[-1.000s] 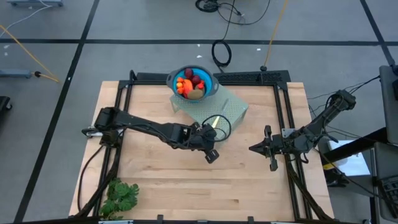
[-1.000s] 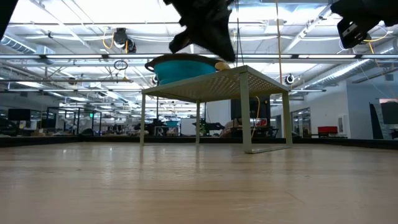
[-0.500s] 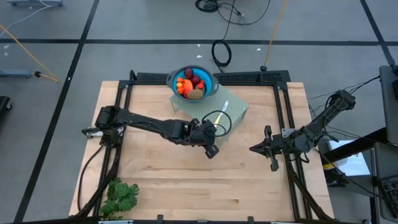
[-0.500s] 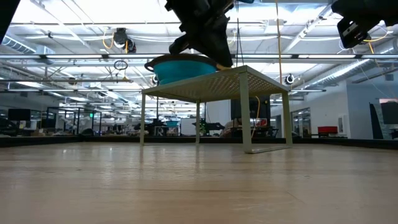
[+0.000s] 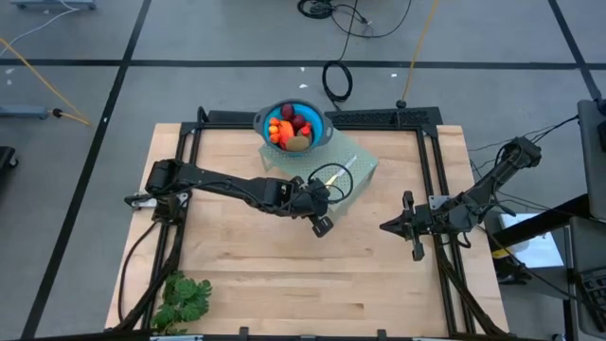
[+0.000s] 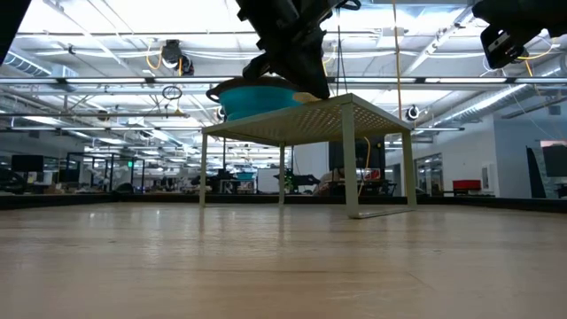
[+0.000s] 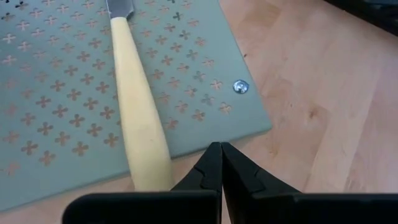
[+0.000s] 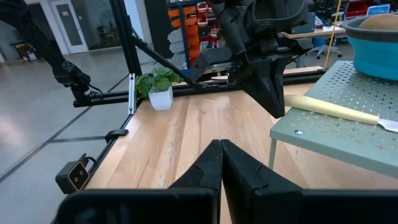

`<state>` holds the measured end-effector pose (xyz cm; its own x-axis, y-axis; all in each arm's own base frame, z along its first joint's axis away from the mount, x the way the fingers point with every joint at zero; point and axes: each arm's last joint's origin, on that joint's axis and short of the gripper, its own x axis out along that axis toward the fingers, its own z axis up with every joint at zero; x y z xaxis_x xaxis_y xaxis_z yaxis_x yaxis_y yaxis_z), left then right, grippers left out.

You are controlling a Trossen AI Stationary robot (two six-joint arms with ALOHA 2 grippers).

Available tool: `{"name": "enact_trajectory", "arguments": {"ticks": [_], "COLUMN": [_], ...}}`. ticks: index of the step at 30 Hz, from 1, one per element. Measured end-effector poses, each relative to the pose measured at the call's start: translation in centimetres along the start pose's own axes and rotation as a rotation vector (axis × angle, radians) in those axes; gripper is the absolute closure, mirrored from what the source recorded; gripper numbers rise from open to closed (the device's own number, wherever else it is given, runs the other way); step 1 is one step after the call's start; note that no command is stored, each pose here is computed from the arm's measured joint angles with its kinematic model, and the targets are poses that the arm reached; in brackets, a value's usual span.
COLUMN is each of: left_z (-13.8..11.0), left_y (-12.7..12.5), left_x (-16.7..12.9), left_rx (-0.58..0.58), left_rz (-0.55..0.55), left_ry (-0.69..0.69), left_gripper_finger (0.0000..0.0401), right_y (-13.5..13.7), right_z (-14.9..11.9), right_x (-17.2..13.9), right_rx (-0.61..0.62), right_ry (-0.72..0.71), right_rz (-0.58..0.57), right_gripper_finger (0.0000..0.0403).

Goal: Pick & Place Fruit
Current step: Put the knife on the shelf, then adjust the blue strainer bowl on the shelf

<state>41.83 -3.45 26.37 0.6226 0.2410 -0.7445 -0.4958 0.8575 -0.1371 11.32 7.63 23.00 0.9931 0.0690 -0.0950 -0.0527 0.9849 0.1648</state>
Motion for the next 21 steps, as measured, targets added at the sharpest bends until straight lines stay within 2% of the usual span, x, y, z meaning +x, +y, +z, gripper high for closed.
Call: {"name": "enact_trajectory", "arguments": {"ticks": [14,16,21], "left_z": [0.2,0.2,0.6], "left_y": [0.0,-0.2,-0.3], "left_x": [-0.1,-0.7,-4.6], "left_rx": [0.001,-0.004,-0.043], "left_rz": [-0.034,-0.053,-0.086], "left_ry": [0.004,0.004,-0.014], "left_gripper_finger": [0.0401,0.0401,0.0401], "right_y": [0.0,0.0,0.0], "right_z": [0.0,0.0,0.0], "right_x": [0.0,0.0,0.0], "right_rx": [0.000,0.000,0.000], "right_ry": [-0.001,-0.001,-0.001], "right_rz": [-0.002,-0.002,-0.002], "right_gripper_finger": [0.0403,0.0403,0.0403]}}
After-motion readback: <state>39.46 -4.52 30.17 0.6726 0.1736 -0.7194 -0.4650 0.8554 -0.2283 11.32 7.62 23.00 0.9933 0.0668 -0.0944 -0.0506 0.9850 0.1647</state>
